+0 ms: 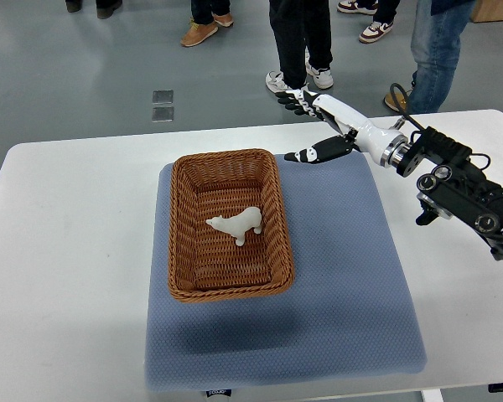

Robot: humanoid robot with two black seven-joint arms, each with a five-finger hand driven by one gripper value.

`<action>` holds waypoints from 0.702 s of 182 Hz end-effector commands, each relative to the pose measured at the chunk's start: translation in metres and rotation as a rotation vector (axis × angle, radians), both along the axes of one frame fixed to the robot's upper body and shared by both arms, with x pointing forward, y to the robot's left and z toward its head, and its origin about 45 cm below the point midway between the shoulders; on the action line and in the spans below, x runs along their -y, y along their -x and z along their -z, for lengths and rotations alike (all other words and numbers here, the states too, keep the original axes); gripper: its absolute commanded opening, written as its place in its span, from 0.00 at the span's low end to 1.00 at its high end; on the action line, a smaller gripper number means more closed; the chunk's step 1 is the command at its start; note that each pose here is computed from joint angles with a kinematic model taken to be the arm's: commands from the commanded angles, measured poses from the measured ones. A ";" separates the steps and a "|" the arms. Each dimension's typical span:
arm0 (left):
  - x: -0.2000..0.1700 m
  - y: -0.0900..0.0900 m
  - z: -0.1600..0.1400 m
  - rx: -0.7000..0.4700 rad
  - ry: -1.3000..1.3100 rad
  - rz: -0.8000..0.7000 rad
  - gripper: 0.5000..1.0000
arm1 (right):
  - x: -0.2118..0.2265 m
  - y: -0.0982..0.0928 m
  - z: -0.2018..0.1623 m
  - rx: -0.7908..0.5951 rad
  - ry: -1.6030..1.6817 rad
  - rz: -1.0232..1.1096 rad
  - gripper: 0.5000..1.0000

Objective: Place white bear in brown basket with right hand

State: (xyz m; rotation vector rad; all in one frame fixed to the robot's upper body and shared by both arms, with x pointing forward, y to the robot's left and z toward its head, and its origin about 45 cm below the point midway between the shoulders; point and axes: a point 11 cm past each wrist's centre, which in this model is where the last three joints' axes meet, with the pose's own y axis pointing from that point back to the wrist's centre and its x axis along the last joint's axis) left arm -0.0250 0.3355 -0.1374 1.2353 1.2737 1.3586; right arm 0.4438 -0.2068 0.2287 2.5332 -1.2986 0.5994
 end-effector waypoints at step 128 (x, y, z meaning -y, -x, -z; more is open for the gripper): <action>0.000 0.001 0.000 -0.001 0.000 -0.001 1.00 | 0.088 -0.002 0.043 -0.267 -0.562 0.527 0.79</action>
